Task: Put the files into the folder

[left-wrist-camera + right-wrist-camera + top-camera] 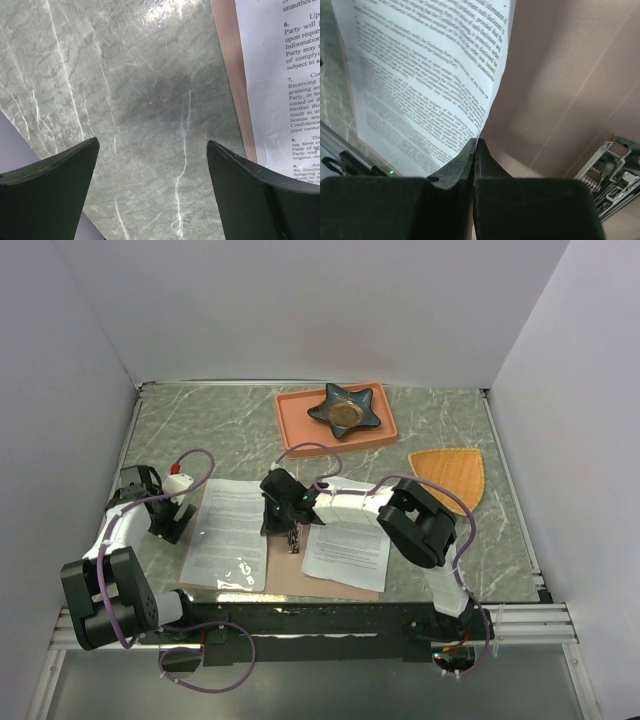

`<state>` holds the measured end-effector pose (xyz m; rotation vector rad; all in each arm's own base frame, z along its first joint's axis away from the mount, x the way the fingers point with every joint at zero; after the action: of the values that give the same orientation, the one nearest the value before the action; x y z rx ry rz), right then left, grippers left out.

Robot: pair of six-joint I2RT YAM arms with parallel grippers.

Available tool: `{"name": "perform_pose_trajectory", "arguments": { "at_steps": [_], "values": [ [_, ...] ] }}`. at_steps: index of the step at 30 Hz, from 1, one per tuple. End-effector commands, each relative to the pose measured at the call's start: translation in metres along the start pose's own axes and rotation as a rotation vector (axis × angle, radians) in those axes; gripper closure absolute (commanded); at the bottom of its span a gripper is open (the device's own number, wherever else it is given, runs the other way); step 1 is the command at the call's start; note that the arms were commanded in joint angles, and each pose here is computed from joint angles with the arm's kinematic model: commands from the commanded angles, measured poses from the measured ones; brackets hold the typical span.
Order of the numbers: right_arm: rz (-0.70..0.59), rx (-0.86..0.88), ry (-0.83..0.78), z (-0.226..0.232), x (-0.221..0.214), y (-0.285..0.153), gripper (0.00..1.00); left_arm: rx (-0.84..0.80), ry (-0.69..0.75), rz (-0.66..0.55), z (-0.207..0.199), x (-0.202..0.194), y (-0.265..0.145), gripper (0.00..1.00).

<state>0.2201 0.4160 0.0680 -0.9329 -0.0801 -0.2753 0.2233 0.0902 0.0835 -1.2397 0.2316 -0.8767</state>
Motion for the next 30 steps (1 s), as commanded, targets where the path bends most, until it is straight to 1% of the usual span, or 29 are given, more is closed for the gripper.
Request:
{"name": "perform_pose_trajectory", "arguments": {
  "at_steps": [1,6,7,9,11,12,14,15,17,18,20,23,25,26,27,30],
  "values": [
    [-0.014,0.081,-0.042,0.031,0.006,-0.012,1.0,0.019,0.003,-0.041,0.011,0.01,-0.007,0.04],
    [0.006,0.099,-0.047,0.037,0.004,-0.011,1.0,0.004,-0.008,-0.057,0.011,0.014,-0.006,0.04],
    [0.012,0.097,-0.05,0.036,0.002,-0.011,0.97,0.002,-0.009,-0.056,0.011,0.014,-0.006,0.04],
    [0.012,0.087,-0.056,0.035,0.003,-0.012,0.82,0.02,-0.007,-0.048,0.013,0.013,-0.004,0.04],
    [0.017,0.074,-0.062,0.032,0.001,-0.015,0.75,0.041,0.0,-0.051,0.017,0.014,-0.003,0.04],
    [0.01,0.071,-0.065,0.032,0.002,-0.018,0.67,0.044,0.002,-0.052,0.017,0.014,-0.004,0.04],
    [0.02,0.044,-0.065,0.028,0.0,-0.02,0.58,0.041,-0.001,-0.055,0.018,0.015,-0.005,0.04],
    [0.016,0.034,-0.069,0.03,0.002,-0.024,0.47,0.048,-0.001,-0.06,0.021,0.017,-0.007,0.04],
    [0.015,-0.022,-0.075,0.023,0.002,-0.028,0.38,0.053,-0.003,-0.063,0.022,0.019,-0.01,0.04],
    [0.009,-0.028,-0.078,0.025,0.005,-0.033,0.31,0.063,-0.003,-0.068,0.026,0.021,-0.013,0.04],
    [-0.01,-0.059,-0.087,0.023,0.007,-0.041,0.3,0.081,-0.003,-0.071,0.031,0.023,-0.019,0.04],
    [-0.048,-0.088,-0.1,0.019,0.01,-0.062,0.38,0.135,-0.015,-0.091,0.044,0.031,-0.035,0.04],
    [-0.06,-0.101,-0.109,0.015,0.01,-0.078,0.45,0.148,-0.048,-0.113,0.052,0.04,-0.049,0.04],
    [-0.106,-0.136,-0.117,0.01,0.016,-0.081,0.47,0.15,-0.052,-0.147,0.058,0.05,-0.058,0.04],
    [-0.11,-0.162,-0.118,0.005,0.016,-0.085,0.49,0.116,-0.055,-0.14,0.052,0.051,-0.063,0.04],
    [-0.121,-0.269,-0.118,-0.016,0.014,-0.084,0.51,0.127,-0.047,-0.199,0.047,0.066,-0.079,0.04]
  ]
}}
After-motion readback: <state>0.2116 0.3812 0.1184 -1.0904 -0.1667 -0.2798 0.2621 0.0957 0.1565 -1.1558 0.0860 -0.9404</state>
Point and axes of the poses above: each gripper's point midway between its finger pads, its own y axis out along the fingers, its own z axis along the line the jaws close on, x = y × z, the point moved 5 cm from there along -y, back along the fingers, and after that the axes turned 15 degrees about y, right-handed, at the moved point
